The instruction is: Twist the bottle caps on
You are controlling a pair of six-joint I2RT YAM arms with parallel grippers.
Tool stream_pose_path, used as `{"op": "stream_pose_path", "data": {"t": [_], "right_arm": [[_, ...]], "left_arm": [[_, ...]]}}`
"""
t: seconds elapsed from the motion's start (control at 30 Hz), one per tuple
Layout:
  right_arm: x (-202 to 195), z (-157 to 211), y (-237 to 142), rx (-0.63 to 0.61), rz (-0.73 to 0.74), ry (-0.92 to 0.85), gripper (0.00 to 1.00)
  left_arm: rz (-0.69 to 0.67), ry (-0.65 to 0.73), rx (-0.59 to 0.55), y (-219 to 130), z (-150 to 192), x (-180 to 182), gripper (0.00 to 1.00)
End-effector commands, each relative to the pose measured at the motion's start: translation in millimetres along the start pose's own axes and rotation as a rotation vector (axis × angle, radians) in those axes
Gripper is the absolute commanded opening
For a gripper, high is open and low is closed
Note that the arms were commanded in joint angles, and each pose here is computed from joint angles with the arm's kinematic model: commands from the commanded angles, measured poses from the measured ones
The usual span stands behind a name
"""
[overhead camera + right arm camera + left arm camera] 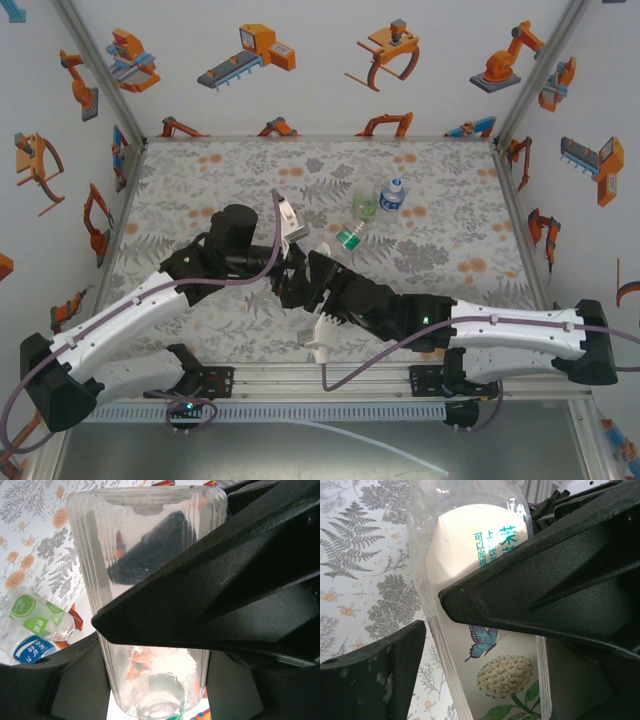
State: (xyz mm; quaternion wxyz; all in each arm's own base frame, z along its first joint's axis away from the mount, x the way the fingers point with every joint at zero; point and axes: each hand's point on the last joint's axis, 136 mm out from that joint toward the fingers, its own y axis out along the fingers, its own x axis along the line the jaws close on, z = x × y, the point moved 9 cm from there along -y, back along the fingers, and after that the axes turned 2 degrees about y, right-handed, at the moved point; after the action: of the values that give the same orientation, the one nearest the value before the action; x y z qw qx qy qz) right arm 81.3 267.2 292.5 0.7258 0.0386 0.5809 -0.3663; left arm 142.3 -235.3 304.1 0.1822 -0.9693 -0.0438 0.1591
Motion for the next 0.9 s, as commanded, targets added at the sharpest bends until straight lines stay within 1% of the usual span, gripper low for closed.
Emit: {"op": "stream_pose_path", "data": {"t": [0.0, 0.13, 0.17, 0.2, 0.23, 0.27, 0.5, 0.53, 0.57, 0.6, 0.67, 0.73, 0.87], "right_arm": [[-6.7, -6.3, -0.2, -0.02, 0.052, -0.017, 0.28], [-6.1, -6.4, -1.7, -0.027, 0.057, -0.019, 0.35], [-5.9, -6.1, -2.0, -0.025, 0.059, -0.019, 0.4], [-6.3, -5.3, -2.7, -0.02, 0.066, -0.014, 0.5], [-6.3, -4.7, -3.1, -0.014, 0.071, -0.007, 0.57], [-6.2, -3.5, -4.1, -0.008, 0.075, 0.002, 0.6], [-6.0, 9.7, -16.0, 0.022, 0.071, 0.131, 0.73], [-4.7, 11.4, -17.3, 0.026, 0.062, 0.15, 0.75], [-3.2, 12.9, -18.0, 0.032, 0.058, 0.169, 0.8], [-2.1, 13.8, -18.3, 0.035, 0.056, 0.193, 0.82], [-4.7, 16.2, -20.9, 0.035, 0.065, 0.281, 0.83], [-10.5, 20.4, -23.1, 0.036, 0.085, 0.415, 0.83], [-30.4, 31.1, -31.0, 0.026, 0.147, 0.765, 0.84]], "left_arm": [[0.059, 0.042, -0.043, 0.3, -17.8, -8.0, 0.75], [0.062, 0.046, -0.027, -0.7, -15.5, -9.0, 0.65], [0.06, 0.048, -0.022, -1.1, -14.9, -9.1, 0.62], [0.056, 0.05, -0.016, -1.5, -14.1, -9.1, 0.59], [0.052, 0.053, -0.012, -2.4, -13.6, -9.6, 0.58], [0.043, 0.052, -0.007, -3.3, -12.7, -9.3, 0.57], [-0.071, 0.068, 0.007, -9.7, -3.8, -3.8, 0.51], [-0.086, 0.072, 0.005, -10.8, -2.8, -3.4, 0.5], [-0.103, 0.076, 0.004, -12.4, -2.2, -2.6, 0.48], [-0.12, 0.08, 0.001, -14.0, -2.0, -2.3, 0.47], [-0.166, 0.088, -0.004, -17.4, -0.4, 0.2, 0.45], [-0.22, 0.094, -0.009, -20.8, 1.9, 3.0, 0.44], [-0.337, 0.098, -0.027, -29.3, 6.7, 10.4, 0.44]]}}
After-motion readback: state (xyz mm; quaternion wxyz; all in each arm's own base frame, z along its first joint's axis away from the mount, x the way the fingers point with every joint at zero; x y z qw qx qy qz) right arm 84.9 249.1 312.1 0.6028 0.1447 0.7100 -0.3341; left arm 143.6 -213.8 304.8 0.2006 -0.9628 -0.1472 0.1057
